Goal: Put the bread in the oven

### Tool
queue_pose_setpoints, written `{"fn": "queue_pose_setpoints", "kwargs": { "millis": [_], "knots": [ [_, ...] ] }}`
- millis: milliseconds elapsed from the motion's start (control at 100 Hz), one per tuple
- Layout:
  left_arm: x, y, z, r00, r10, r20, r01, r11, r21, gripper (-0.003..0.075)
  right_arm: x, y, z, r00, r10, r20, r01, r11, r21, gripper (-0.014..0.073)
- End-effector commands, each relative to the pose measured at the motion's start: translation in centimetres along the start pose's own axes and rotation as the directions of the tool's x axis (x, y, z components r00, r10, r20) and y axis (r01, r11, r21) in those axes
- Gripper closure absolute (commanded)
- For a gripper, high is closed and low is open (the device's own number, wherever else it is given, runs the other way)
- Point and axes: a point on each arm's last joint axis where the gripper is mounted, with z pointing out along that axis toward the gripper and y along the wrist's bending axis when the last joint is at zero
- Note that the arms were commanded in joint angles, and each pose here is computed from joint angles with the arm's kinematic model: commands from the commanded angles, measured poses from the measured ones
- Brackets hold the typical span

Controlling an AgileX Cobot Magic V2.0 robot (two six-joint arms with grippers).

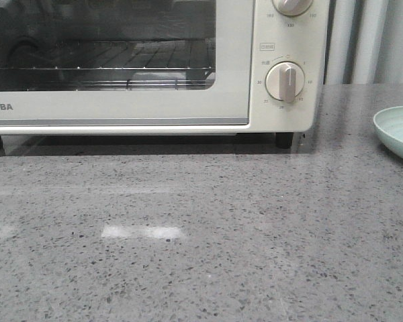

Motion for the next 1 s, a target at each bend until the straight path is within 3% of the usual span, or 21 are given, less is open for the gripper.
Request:
{"fn": "queue_pose_setpoints", "kwargs": {
  "millis": [0, 580, 710, 780, 900, 990],
  "knots": [
    [0.1, -0.1, 0.0, 0.998, -0.007, 0.068, 0.007, 1.000, 0.001, 0.0741, 0.0, 0.1, 0.0, 0.999, 0.007, 0.037, -0.007, 1.000, -0.005, 0.0664],
    [0.1, -0.1, 0.0, 0.998, -0.007, 0.069, 0.007, 1.000, 0.001, 0.0741, 0.0, 0.1, 0.0, 0.999, 0.007, 0.037, -0.007, 1.000, -0.005, 0.0664],
    [0.0, 0.3, 0.0, 0.990, 0.123, 0.069, -0.120, 0.992, -0.046, 0.0741, 0.1, 0.0, 0.0, 0.999, -0.033, 0.032, 0.033, 0.999, 0.009, 0.0664],
    [-0.1, 0.3, 0.0, 0.990, 0.112, 0.082, -0.109, 0.993, -0.043, 0.0741, 0.0, -0.1, 0.0, 0.998, -0.044, 0.037, 0.043, 0.999, 0.013, 0.0664],
    [-1.2, 0.2, -0.2, 0.978, 0.016, 0.208, -0.011, 1.000, -0.025, 0.0741, -0.9, 0.1, -0.1, 0.990, 0.037, 0.136, -0.036, 0.999, -0.010, 0.0664],
    [-3.0, 0.4, -0.7, 0.905, -0.133, 0.404, 0.144, 0.990, 0.004, 0.0741, -2.2, 0.0, -0.4, 0.955, 0.089, 0.282, -0.087, 0.996, -0.019, 0.0664]
  ]
}}
